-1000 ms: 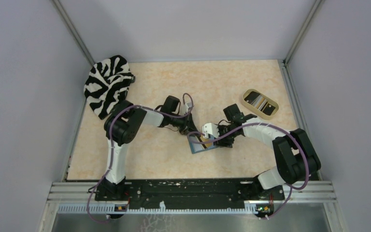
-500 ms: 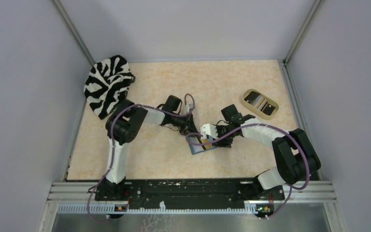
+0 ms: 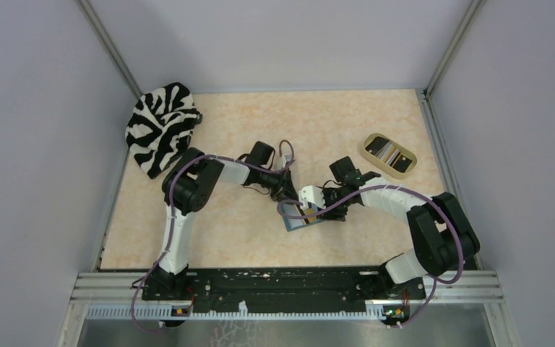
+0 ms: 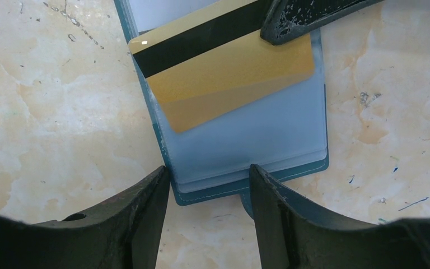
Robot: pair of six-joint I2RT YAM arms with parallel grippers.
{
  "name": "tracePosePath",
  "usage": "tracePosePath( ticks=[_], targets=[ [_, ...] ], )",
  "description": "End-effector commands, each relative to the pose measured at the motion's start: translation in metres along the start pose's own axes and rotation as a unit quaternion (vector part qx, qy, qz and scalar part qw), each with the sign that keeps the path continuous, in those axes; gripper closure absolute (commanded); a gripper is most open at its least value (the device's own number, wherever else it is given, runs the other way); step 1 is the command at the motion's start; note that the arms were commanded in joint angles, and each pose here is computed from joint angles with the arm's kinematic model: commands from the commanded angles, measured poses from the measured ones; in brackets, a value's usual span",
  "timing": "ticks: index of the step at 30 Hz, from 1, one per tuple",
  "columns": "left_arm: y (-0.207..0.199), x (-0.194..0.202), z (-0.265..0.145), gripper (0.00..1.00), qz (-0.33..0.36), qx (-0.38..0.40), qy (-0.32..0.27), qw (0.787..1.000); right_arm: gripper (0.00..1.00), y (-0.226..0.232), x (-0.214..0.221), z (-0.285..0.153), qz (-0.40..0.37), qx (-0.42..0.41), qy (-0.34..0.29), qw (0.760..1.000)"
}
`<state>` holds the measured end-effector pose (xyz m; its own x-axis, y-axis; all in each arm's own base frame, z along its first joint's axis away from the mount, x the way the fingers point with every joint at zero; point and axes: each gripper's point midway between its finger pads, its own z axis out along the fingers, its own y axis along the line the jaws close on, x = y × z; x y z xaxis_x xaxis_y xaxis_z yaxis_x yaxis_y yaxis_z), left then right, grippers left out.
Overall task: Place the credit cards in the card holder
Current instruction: Insert the credit card into the card holder.
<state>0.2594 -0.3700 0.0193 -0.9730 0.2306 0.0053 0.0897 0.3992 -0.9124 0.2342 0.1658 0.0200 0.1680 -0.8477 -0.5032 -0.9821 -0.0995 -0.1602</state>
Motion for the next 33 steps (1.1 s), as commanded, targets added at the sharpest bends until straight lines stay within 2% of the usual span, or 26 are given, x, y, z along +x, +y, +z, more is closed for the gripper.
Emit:
tracePosePath(
  ticks=[1, 7, 14, 18, 22, 24, 26, 29, 31, 33],
  targets=[
    [0.028, -0.003, 0.010, 1.00, -0.013, -0.043, -0.009, 0.999, 0.46, -0.003, -0.011, 0.003, -0.016, 0.002, -0.013, 1.000],
    [0.028, -0.006, 0.012, 0.99, -0.013, -0.042, -0.008, 0.999, 0.45, -0.004, -0.015, 0.001, -0.016, 0.004, -0.020, 1.000],
    [0.031, -0.007, 0.014, 0.95, -0.015, -0.042, -0.006, 0.999, 0.37, -0.017, -0.030, -0.015, -0.016, 0.045, -0.040, 0.998],
    [0.033, -0.006, 0.015, 0.92, -0.016, -0.043, -0.004, 0.999, 0.34, -0.020, -0.048, -0.028, -0.021, 0.063, -0.074, 0.995],
    [0.034, -0.007, 0.014, 0.90, -0.017, -0.043, -0.005, 0.999, 0.37, -0.013, -0.070, -0.034, -0.027, 0.043, -0.125, 0.991],
    [0.033, -0.007, 0.015, 0.89, -0.016, -0.043, -0.005, 0.999, 0.44, -0.006, -0.084, -0.033, -0.026, 0.025, -0.153, 0.988],
    [0.033, -0.007, 0.015, 0.89, -0.016, -0.042, -0.004, 0.999, 0.57, 0.001, -0.102, -0.028, -0.033, 0.013, -0.165, 0.986],
    [0.033, -0.007, 0.015, 0.88, -0.016, -0.042, -0.003, 0.999, 0.83, 0.001, -0.121, -0.016, -0.034, 0.013, -0.159, 0.987],
    [0.033, -0.007, 0.014, 0.88, -0.016, -0.042, -0.004, 0.999, 0.93, -0.007, -0.128, -0.007, -0.015, 0.030, -0.146, 0.989],
    [0.032, -0.006, 0.015, 0.88, -0.015, -0.042, -0.003, 0.999, 0.97, -0.014, -0.131, 0.001, 0.002, 0.046, -0.133, 0.990]
  ],
)
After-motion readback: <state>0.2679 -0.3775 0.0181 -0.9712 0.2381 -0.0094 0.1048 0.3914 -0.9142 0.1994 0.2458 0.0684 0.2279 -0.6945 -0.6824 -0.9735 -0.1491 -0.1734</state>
